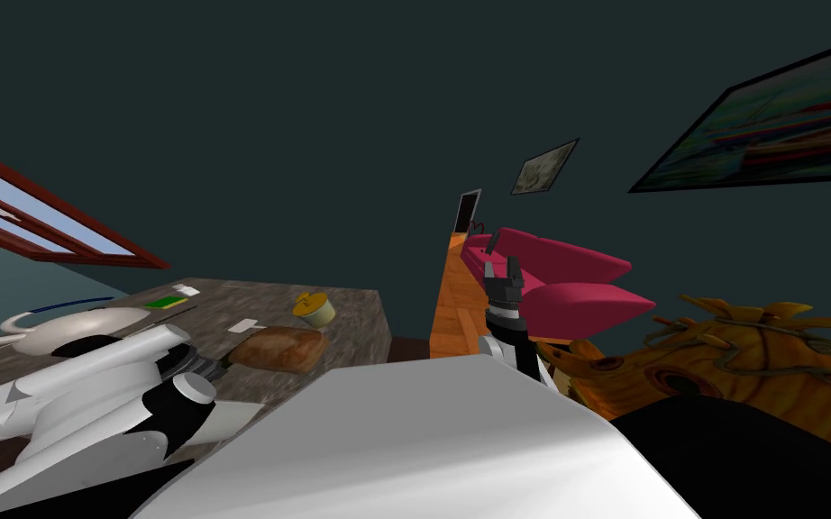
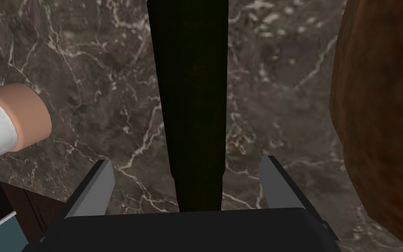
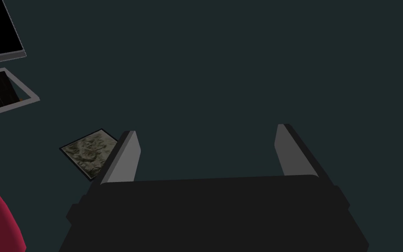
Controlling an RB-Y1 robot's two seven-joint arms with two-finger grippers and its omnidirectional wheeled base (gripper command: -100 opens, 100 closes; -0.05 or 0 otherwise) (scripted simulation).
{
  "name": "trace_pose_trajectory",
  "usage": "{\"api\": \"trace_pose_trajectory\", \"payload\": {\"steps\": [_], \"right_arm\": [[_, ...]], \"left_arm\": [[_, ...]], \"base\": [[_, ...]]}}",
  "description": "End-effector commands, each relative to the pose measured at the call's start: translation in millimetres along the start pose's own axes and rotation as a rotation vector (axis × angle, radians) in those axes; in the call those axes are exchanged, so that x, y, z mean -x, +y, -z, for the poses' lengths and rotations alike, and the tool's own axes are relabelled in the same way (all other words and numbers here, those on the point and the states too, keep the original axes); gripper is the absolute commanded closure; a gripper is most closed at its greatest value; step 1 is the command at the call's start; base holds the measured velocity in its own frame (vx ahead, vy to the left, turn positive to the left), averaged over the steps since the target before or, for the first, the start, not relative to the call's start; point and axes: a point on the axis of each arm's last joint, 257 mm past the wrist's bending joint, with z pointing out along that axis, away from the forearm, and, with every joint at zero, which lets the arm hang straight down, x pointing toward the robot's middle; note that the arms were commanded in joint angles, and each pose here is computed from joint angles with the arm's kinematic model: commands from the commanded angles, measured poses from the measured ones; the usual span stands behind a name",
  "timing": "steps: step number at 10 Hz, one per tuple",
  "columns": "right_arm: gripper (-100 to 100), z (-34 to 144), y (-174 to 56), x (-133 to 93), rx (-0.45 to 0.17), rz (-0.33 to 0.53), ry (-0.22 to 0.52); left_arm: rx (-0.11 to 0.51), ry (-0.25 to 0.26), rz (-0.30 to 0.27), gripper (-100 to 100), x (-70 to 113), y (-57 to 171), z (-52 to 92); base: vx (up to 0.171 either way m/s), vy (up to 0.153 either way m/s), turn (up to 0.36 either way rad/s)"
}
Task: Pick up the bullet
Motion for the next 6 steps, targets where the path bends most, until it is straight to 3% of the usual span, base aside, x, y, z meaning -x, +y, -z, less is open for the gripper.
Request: {"api": "trace_pose_trajectory", "payload": {"steps": [1, 2, 4, 5, 6], "right_arm": [[0, 0.0, 0.0, 0.0, 0.0, 0.0, 0.0], [0, 0.0, 0.0, 0.0, 0.0, 0.0, 0.0], [0, 0.0, 0.0, 0.0, 0.0, 0.0, 0.0], [0, 0.0, 0.0, 0.0, 0.0, 0.0, 0.0], [0, 0.0, 0.0, 0.0, 0.0, 0.0, 0.0]], "left_arm": [[0.0, 0.0, 0.0, 0, 0.0, 0.0, 0.0], [0.0, 0.001, -0.006, -100, -2.4, 7.9, -8.9], [0.0, 0.003, -0.012, -100, -4.8, 16.1, -17.7], [0.003, 0.002, -0.01, -100, -4.6, 13.7, -15.0], [0.001, 0.002, -0.01, 100, -4.8, 13.7, -15.7]], "base": [[0.0, 0.0, 0.0], [0.019, 0.025, 0.036], [0.004, 0.003, 0.007], [0.0, 0.0, 0.0], [0.0, 0.0, 0.0]]}}
